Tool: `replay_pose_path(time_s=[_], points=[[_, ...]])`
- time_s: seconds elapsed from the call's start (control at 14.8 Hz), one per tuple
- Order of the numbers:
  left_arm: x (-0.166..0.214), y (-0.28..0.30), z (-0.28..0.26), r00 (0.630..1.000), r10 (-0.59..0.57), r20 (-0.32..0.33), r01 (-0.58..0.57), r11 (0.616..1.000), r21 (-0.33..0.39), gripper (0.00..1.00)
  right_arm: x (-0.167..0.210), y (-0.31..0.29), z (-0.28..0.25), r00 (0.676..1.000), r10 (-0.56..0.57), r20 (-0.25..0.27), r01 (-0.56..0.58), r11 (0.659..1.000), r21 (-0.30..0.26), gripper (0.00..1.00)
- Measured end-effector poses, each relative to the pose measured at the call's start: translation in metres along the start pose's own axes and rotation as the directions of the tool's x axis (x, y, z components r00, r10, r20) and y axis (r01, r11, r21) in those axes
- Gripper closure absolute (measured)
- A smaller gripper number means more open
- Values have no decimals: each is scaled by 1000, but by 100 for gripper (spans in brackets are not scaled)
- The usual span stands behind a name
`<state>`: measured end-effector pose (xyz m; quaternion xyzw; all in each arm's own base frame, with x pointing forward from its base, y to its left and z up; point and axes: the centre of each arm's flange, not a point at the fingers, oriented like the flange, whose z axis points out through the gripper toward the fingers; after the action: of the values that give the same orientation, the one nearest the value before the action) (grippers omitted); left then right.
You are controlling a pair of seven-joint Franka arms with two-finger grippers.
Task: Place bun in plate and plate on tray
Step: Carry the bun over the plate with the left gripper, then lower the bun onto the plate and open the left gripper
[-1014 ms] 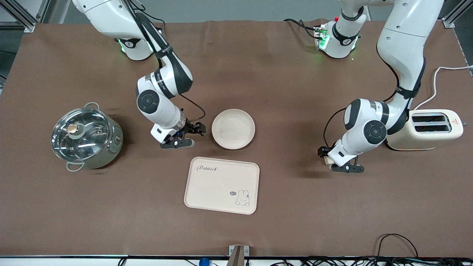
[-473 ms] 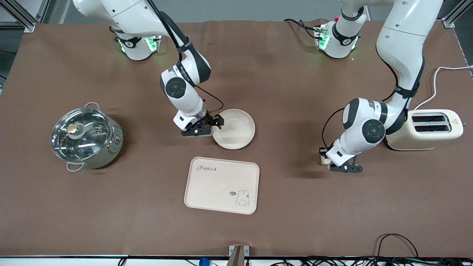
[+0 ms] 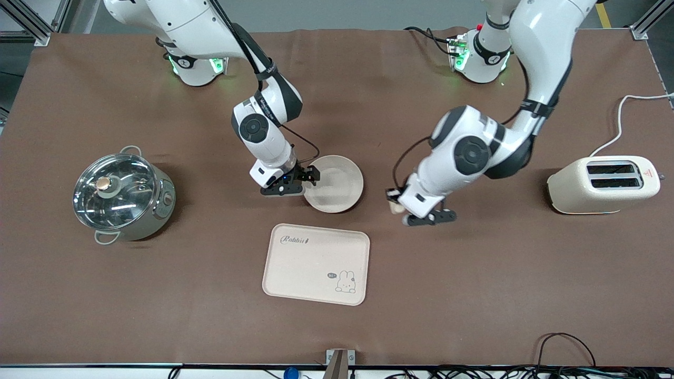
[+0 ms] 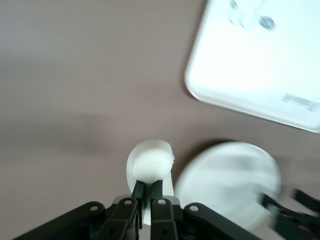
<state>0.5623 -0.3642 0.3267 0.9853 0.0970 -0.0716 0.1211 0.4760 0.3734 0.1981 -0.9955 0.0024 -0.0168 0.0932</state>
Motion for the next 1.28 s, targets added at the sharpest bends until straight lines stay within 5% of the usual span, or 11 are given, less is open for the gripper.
replay_pose_path(time_s=[0.47,1.08,1.28], points=[[-60,68,112,984,-161,82,169,980,-102,90,0,1,1,1000,1,3,-1,1000,-2,0],[-51,68,128,980,-187,60,194,973,-124,2,-1,1,3,1000,1,5,-1,1000,-4,2],[-51,68,128,980,-191,61,197,973,-123,0,-1,2,3,1000,1,6,-1,1000,-5,8]])
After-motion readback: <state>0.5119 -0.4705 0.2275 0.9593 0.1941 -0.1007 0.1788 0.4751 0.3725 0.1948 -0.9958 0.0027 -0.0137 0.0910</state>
